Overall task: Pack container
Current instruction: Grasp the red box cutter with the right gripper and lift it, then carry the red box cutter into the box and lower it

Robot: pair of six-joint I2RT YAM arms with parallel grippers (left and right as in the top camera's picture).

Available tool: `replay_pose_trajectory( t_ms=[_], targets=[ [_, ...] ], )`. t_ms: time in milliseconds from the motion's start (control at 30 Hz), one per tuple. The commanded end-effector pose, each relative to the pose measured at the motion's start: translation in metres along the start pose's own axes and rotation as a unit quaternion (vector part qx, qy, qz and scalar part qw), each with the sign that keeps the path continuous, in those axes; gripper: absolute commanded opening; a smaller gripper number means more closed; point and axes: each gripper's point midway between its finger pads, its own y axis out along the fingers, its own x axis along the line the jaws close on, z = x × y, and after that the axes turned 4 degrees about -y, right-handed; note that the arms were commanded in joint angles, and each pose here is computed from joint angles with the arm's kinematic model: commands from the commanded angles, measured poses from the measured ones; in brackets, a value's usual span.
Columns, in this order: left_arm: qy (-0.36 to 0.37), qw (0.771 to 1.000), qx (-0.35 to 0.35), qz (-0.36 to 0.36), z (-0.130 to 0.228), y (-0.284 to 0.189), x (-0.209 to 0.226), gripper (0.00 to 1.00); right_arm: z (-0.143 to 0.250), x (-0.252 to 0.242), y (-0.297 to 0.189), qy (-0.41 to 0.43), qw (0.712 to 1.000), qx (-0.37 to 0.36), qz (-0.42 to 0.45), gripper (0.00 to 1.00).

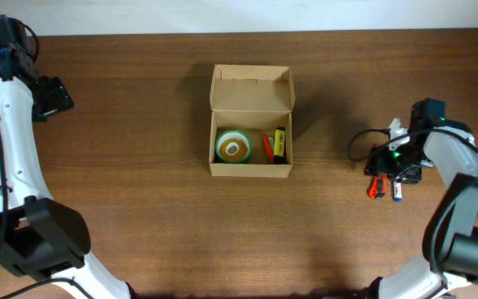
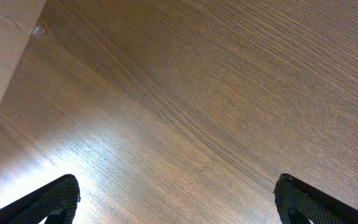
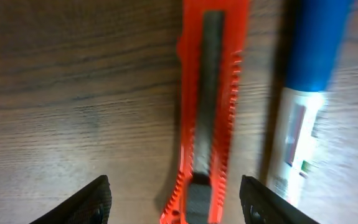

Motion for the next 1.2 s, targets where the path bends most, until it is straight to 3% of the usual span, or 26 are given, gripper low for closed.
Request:
replay_pose_trajectory(
  t_ms=[0, 200, 367, 633, 867, 1167],
  targets=[
    [0.001, 1.0, -0.011, 0.004, -0.001, -0.01, 0.005, 1.0, -0.002, 0.008, 0.017, -0.016, 1.0, 0.021, -0.006, 0.67],
    [0.001, 1.0, -0.01, 0.004, -0.001, -0.01, 0.005, 1.0, -0.003, 0.005, 0.032, -0.003, 0.999, 0.032, 0.002, 0.63],
    [0.001, 1.0, -0.011, 0.004, -0.001, -0.01, 0.005, 1.0, -0.007, 0.003, 0.032, 0.006, 1.0, 0.024, 0.008, 0.34],
    [0.001, 1.0, -0.01, 0.004, -0.001, -0.01, 0.005, 0.99, -0.025, 0.001, 0.021, 0.011, 1.0, 0.001, 0.012, 0.04],
    [0.001, 1.0, -0.011, 0.004, -0.001, -0.01, 0.005, 1.0, -0.068, 0.004, -0.032, 0.01, 0.999, -0.04, 0.013, 0.04],
    [0.001, 1.0, -0.01, 0.004, -0.001, -0.01, 0.005, 1.0, -0.122, 0.057, -0.16, -0.064, 0.989, -0.134, 0.001, 0.04]
  ],
)
